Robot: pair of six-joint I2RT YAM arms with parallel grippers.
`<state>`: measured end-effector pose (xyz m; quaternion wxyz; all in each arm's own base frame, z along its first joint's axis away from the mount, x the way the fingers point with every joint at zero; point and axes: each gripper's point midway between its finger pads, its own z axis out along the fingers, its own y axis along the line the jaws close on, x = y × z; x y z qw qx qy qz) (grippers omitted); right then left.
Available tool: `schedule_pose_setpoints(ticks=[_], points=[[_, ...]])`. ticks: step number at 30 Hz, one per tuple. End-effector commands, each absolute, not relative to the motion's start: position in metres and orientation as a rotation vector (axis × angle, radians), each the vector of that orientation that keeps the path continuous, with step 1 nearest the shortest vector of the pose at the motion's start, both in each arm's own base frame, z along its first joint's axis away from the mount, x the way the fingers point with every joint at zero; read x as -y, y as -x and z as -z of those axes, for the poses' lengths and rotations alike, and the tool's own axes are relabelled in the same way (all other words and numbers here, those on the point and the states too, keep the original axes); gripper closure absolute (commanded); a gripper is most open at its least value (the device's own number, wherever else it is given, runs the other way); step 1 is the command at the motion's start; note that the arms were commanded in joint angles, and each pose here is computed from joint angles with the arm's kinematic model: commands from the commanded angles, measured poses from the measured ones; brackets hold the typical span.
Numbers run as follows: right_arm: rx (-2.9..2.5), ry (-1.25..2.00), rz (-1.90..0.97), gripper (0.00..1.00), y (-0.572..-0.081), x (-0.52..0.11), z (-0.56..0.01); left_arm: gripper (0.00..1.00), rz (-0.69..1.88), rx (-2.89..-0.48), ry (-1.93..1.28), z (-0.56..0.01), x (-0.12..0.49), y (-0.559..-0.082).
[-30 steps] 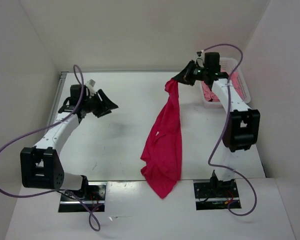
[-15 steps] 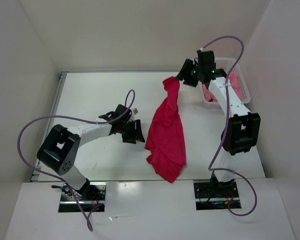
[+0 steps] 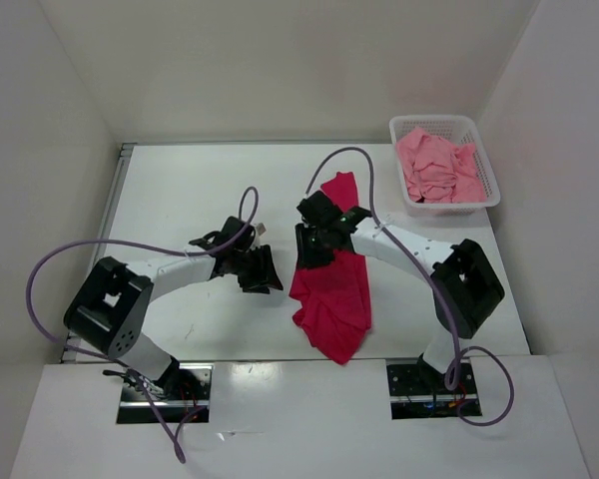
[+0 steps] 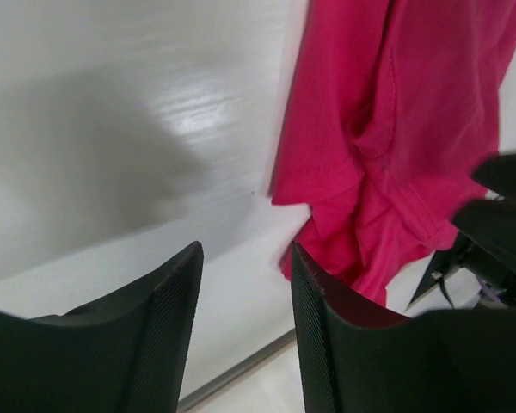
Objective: Fold and stack the t-shirts
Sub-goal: Move the tshirt to the center of the board
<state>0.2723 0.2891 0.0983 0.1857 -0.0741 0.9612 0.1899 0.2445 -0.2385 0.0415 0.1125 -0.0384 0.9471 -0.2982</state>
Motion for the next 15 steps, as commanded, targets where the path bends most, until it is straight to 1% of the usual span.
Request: schedule_pose_setpoints(ticks=[1,3,5,7,8,12,15], points=[[-2.663,0.143,-0.51,0.63,-0.282,-0.287,-0.094,0.48,0.925,-2.687,0.213,-0.068,0.229,-0.251],[-2.669,0.164,-0.496,0.61,-0.278,-0.29,-0.09,0.48,0.921,-2.664,0.336,-0.071,0.211,-0.253],[-2.68,0.173,-0.458,0.57,-0.275,-0.289,-0.082,0.48,0.934,-2.584,0.428,-0.086,0.193,-0.259],[-2.693,0.163,-0.401,0.55,-0.272,-0.279,-0.071,0.48,0.974,-2.532,0.45,-0.097,0.186,-0.26],[-2.68,0.159,-0.398,0.52,-0.275,-0.279,-0.072,0.48,0.974,-2.548,0.465,-0.095,0.184,-0.257],[-2.738,0.187,-0.386,0.51,-0.267,-0.283,-0.049,0.48,1.008,-2.564,0.427,-0.092,0.187,-0.253],[-2.749,0.195,-0.346,0.51,-0.269,-0.28,-0.043,0.48,1.01,-2.586,0.419,-0.087,0.188,-0.251]])
